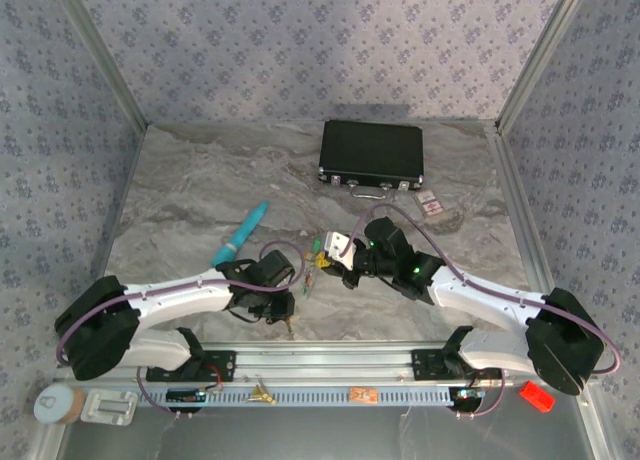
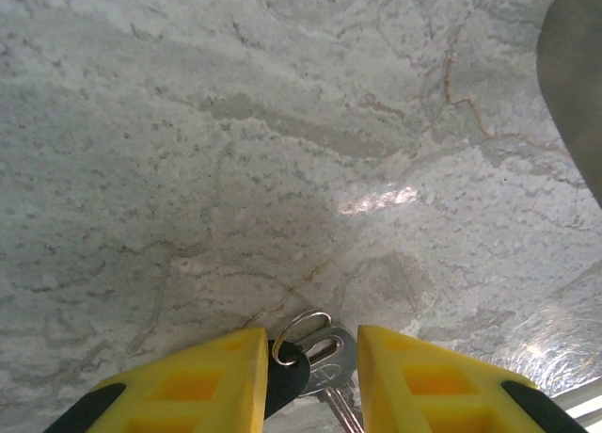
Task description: Put the keys on the keyring
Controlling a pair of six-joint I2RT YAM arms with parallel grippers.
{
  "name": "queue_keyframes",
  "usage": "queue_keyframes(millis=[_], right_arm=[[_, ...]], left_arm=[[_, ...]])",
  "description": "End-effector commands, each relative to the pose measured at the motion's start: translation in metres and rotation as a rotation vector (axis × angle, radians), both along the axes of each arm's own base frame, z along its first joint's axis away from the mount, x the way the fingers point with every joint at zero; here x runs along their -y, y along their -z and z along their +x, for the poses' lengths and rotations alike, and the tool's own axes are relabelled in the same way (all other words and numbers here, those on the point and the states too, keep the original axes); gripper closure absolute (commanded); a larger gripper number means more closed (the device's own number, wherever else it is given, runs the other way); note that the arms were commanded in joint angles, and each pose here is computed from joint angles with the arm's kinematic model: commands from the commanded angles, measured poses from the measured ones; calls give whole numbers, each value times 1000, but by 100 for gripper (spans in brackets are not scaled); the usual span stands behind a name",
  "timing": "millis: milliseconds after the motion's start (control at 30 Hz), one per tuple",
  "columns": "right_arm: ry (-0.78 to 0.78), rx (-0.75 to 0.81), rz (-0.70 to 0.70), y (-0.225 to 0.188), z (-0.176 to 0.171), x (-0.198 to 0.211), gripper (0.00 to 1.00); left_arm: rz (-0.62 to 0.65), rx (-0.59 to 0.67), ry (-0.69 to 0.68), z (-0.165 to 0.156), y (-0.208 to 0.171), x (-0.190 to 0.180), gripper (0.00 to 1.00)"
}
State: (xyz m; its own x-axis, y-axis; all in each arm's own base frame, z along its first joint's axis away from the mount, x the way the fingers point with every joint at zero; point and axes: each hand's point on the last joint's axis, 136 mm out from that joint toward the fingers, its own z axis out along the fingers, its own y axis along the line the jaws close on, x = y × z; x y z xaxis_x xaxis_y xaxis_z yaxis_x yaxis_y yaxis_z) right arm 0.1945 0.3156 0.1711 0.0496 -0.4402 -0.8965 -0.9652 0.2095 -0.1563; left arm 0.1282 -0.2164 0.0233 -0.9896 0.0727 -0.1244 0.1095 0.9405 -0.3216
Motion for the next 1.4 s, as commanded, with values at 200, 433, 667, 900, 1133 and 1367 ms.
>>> queue_keyframes(millis=[200, 433, 667, 900, 1133, 1367], right_arm=[[-9, -9, 14, -7, -2, 1, 100], [-10, -10, 13, -6, -3, 1, 100], [-11, -10, 14, -7, -3, 0, 100], [-14, -10, 16, -7, -3, 0, 100], [-15, -12, 13, -7, -3, 0, 100], [-18, -14, 11, -7, -4, 0, 100]], left_arm=[[40, -8, 15, -1, 0, -2, 69], [44, -3, 21, 1, -1, -1, 78], [67, 37, 5, 5, -9, -9, 94], [135, 98, -64, 12, -17, -34, 100], [39, 67, 8, 5, -25, -17, 80], [55, 35, 111, 2, -19, -7, 61]])
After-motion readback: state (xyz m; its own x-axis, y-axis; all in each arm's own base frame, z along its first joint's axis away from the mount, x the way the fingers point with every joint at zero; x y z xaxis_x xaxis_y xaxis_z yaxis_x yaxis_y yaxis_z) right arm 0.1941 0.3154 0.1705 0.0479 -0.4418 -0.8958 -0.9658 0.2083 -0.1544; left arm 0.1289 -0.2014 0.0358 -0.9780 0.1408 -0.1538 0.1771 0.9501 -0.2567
